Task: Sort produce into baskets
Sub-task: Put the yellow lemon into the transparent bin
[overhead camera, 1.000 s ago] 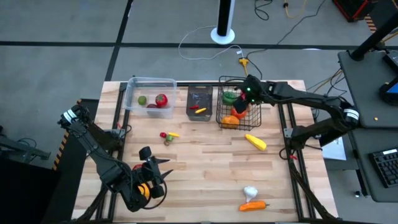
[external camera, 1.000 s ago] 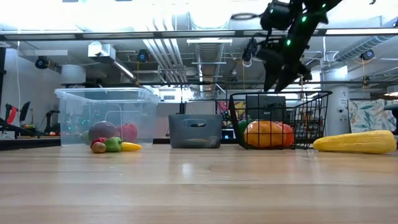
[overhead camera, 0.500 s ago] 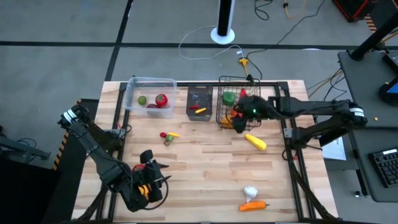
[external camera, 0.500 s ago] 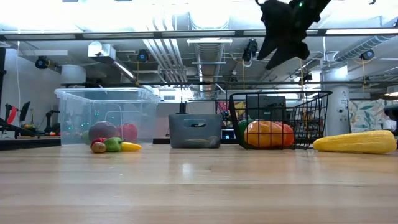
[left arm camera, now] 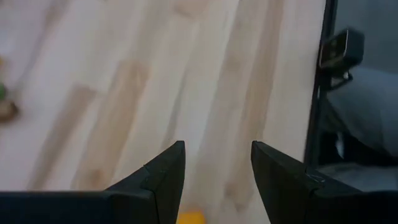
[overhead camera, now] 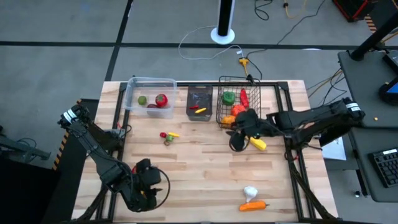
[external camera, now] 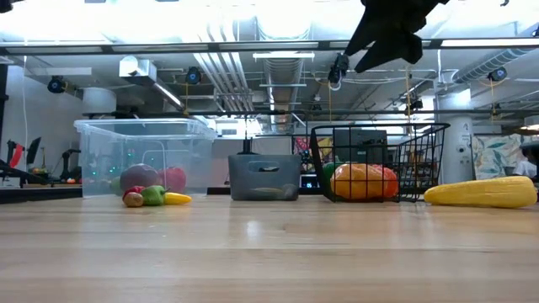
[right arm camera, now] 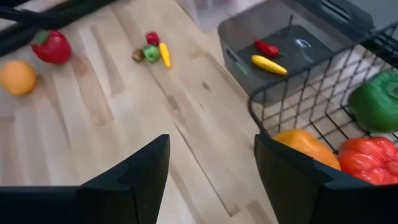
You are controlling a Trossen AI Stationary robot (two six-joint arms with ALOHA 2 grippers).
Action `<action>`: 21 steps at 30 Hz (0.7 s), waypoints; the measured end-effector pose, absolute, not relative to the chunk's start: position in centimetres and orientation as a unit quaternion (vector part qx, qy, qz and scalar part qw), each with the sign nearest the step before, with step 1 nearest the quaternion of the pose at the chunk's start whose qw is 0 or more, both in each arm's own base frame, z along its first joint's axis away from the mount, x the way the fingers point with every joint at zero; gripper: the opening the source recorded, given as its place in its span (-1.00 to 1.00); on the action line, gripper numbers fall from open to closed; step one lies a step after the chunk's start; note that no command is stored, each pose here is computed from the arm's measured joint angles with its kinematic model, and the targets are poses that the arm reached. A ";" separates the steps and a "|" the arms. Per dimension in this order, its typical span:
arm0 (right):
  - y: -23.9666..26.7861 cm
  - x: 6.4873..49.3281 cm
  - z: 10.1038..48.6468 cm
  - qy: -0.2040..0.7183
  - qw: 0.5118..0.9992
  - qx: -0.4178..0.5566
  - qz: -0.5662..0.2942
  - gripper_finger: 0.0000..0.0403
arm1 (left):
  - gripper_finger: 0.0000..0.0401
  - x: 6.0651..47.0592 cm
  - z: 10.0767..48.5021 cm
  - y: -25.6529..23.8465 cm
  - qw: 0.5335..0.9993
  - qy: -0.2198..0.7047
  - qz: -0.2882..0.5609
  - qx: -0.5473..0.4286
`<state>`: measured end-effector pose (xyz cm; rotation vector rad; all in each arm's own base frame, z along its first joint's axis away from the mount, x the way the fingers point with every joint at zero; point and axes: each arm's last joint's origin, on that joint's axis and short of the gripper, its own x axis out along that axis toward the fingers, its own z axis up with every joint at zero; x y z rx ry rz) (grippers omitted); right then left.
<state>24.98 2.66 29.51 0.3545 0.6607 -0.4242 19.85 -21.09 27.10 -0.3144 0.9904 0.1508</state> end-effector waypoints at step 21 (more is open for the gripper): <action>7.7 28.0 26.5 0.315 0.924 0.142 -0.163 0.11 | -0.17 17.3 26.1 -22.3 0.754 0.641 -0.022 -0.141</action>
